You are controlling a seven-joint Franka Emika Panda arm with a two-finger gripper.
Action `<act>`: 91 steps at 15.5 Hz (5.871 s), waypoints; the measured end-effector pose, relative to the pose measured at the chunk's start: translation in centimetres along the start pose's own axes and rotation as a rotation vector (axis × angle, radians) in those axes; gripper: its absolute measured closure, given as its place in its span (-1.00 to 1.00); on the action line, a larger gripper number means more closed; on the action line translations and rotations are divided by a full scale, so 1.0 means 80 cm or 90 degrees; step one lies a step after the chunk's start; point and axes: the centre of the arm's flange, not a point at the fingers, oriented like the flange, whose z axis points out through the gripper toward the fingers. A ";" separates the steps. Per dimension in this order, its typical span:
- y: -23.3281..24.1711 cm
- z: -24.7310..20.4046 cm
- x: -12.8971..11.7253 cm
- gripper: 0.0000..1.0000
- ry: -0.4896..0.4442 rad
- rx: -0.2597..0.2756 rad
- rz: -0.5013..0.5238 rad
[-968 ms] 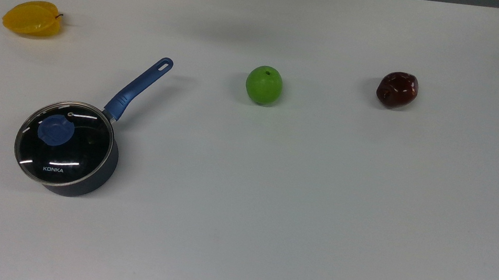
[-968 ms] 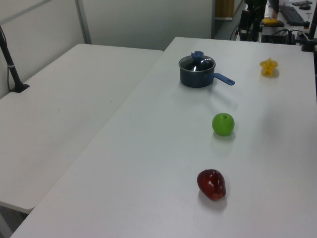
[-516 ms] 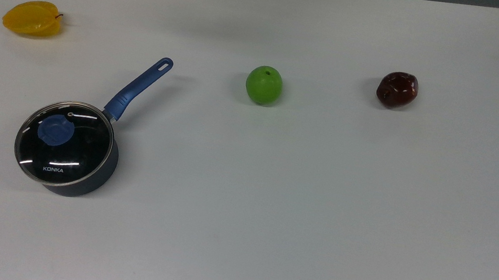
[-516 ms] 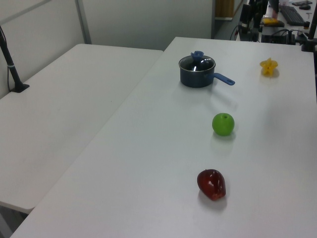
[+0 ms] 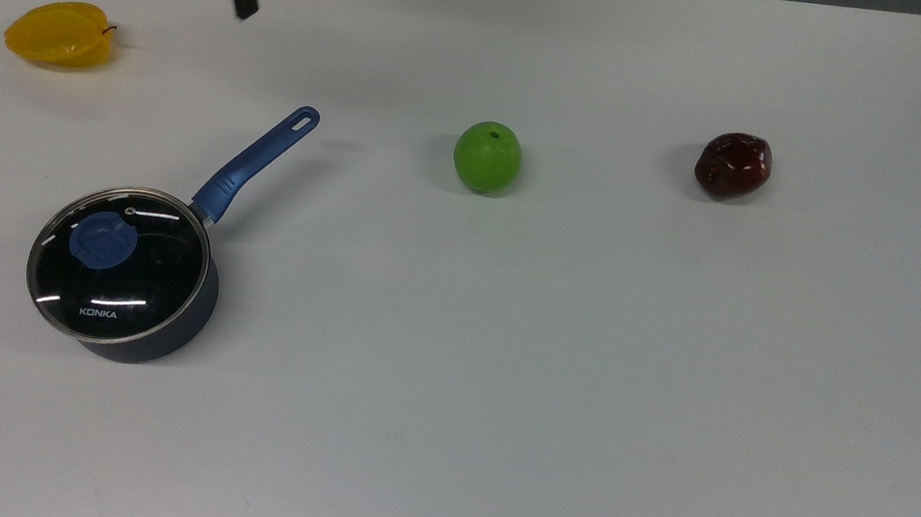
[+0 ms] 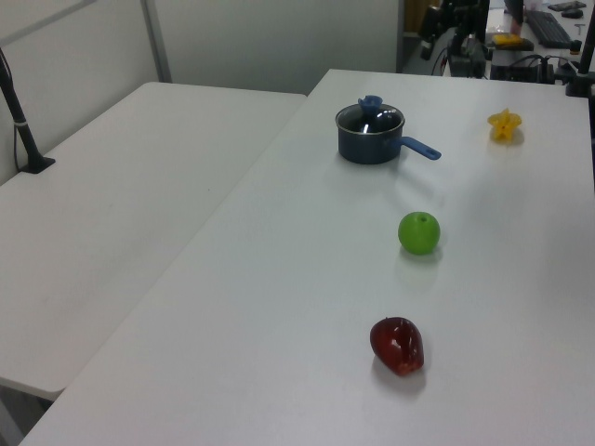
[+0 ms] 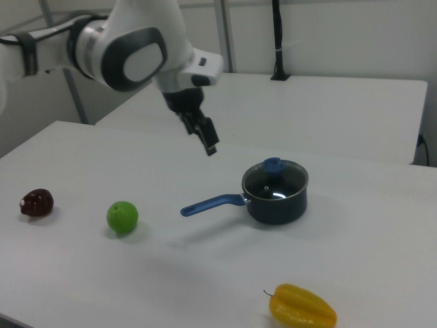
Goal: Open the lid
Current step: 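Move the gripper down over the saucepan to the blue lid knob, then close the gripper on the blue knob of the glass lid, then lift the glass lid off the saucepan and carry it beside the pan, then lower the lid onto the table and open the gripper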
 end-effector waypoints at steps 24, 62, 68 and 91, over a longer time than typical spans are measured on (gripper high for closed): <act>0.011 0.205 0.138 -0.89 0.197 -0.005 0.093; 0.193 0.159 0.159 -0.32 0.146 -0.050 0.021; 0.314 0.194 0.145 -0.32 0.123 -0.036 0.024; 0.329 0.295 0.138 -0.68 0.136 -0.072 -0.007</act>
